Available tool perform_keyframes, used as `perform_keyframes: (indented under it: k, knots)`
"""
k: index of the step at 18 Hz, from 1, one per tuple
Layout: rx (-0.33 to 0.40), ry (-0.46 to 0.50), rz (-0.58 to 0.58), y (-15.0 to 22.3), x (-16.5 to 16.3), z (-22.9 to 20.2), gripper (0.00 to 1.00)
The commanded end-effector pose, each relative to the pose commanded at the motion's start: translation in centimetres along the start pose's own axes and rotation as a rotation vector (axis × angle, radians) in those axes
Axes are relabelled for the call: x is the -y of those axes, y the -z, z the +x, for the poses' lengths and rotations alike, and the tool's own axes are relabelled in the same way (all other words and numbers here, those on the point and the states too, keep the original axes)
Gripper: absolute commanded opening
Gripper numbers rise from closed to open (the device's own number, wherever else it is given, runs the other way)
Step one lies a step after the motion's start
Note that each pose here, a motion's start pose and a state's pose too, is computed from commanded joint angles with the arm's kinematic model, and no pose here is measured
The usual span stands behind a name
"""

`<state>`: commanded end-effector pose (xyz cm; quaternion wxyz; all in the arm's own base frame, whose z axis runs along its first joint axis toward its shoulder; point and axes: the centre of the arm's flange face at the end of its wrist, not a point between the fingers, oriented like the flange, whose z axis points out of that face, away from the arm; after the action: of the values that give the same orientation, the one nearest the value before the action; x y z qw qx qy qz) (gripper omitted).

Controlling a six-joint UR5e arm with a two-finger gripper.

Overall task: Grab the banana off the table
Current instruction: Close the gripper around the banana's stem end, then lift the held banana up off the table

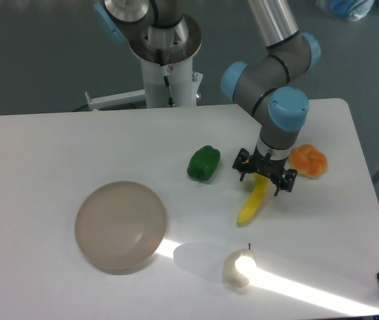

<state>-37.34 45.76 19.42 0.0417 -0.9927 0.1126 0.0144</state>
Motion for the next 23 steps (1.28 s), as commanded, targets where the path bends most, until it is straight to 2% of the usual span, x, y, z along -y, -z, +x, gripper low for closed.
perform_keyframes:
  k: [5,8,11,14,19,23]
  knots:
    - [0.011,0.027,-0.009,-0.23,-0.08,-0.16,1.00]
    - [0.007,0.037,-0.011,-0.46,-0.11,-0.11,0.90]
    - [0.004,0.055,-0.008,-0.55,-0.09,-0.10,0.76]
    - [0.010,0.055,-0.002,-0.27,0.07,-0.35,0.56]
    - [0.014,0.053,0.000,-0.10,0.15,-0.50,0.39]
    - [0.015,0.051,0.000,-0.04,0.18,-0.55,0.33]
